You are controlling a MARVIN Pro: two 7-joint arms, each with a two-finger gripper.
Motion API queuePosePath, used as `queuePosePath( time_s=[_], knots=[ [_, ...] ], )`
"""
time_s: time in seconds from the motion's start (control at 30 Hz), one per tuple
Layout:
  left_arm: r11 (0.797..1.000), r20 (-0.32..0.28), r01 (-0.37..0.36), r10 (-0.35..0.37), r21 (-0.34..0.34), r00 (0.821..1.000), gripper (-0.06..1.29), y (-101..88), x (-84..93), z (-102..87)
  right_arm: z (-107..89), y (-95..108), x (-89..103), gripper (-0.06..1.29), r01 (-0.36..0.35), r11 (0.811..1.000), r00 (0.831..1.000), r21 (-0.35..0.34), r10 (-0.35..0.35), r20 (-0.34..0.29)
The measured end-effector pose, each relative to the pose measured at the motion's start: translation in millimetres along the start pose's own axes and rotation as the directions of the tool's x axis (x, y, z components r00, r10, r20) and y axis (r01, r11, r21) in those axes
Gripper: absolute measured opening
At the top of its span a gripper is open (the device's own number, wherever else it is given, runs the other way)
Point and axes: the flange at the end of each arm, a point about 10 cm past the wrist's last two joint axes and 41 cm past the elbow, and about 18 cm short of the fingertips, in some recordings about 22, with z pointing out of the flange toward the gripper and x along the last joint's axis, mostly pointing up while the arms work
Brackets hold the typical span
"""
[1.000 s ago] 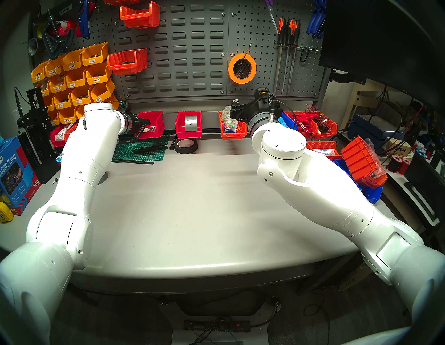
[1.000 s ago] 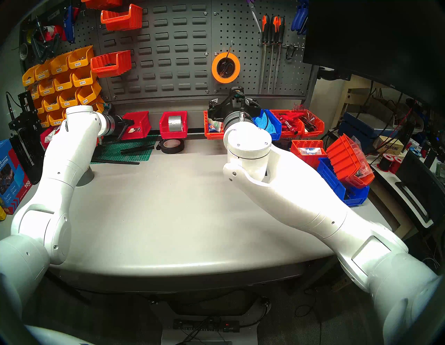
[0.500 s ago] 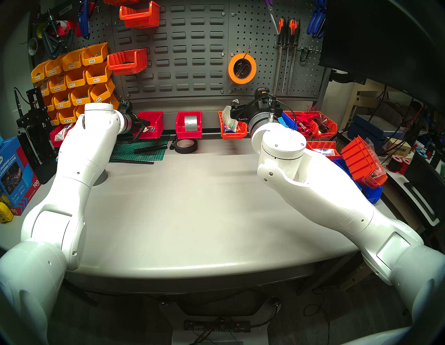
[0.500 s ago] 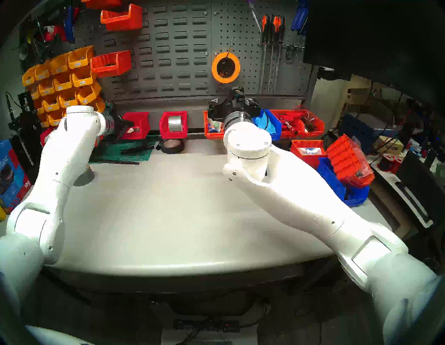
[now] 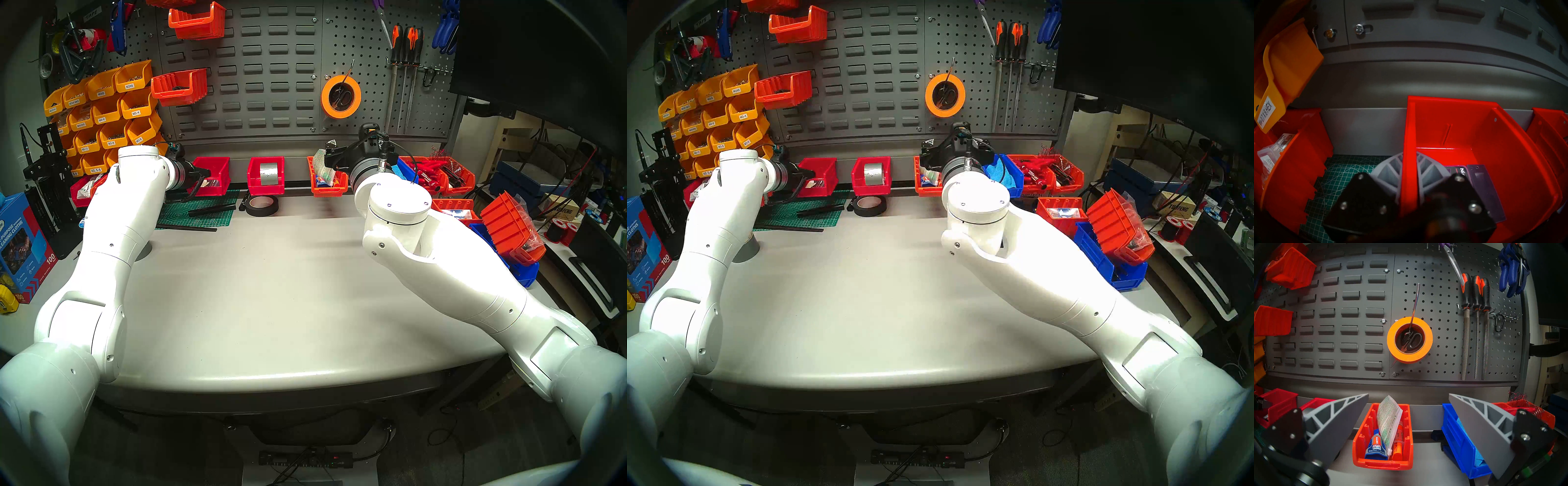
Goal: Hang all the unorganized tool boxes onto the wall
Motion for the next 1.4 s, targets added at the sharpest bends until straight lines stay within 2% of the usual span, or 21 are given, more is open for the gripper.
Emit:
queuePosePath(
  time_s=[0.5, 0.6, 0.73, 0.8, 1.0, 1.03, 1.07, 1.4],
  knots=[
    [0.999, 0.016, 0.032, -0.032, 0.004, 0.999, 0.14, 1.0, 3.3, 2.0, 0.0, 0.0, 0.0, 1.23, 0.0, 1.0, 1.0, 0.0, 0.0, 0.0],
    [1.0, 0.033, 0.03, -0.03, 0.006, 0.999, 0.15, 1.1, -1.5, 5.1, 0.0, 0.0, -0.1, 1.23, 0.0, 1.0, 1.0, 0.0, 0.0, 0.0],
    [1.0, 0.038, 0.027, -0.027, 0.006, 0.999, 0.46, -0.2, -2.7, 5.8, 0.0, 0.0, -0.1, 1.23, 0.0, 1.0, 1.0, 0.0, 0.0, 0.0],
    [1.0, 0.039, 0.026, -0.026, 0.004, 0.999, 0.72, -1.1, -2.8, 5.9, 0.0, 0.0, -0.1, 1.23, 0.0, 1.0, 1.0, 0.0, 0.0, 0.0],
    [1.0, 0.035, 0.015, -0.015, -0.003, 0.999, 0.97, -1.3, -2.9, 6.0, 0.0, 0.0, -0.1, 1.23, 0.0, 1.0, 1.0, 0.0, 0.0, 0.0],
    [1.0, 0.034, 0.01, -0.01, -0.004, 0.999, 1.12, -1.3, -3.0, 6.0, 0.0, 0.0, -0.1, 1.23, 0.0, 1.0, 1.0, 0.0, 0.0, 0.0],
    [1.0, 0.032, 0.005, -0.004, -0.005, 0.999, 1.21, -1.4, -3.2, 6.0, 0.0, 0.0, -0.1, 1.23, 0.0, 1.0, 1.0, 0.0, 0.0, 0.0],
    [0.999, 0.007, -0.04, 0.04, -0.013, 0.999, 1.22, 1.9, -5.3, 4.1, 0.0, 0.0, -0.1, 1.23, 0.0, 1.0, 1.0, 0.0, 0.0, 0.0]
  ],
)
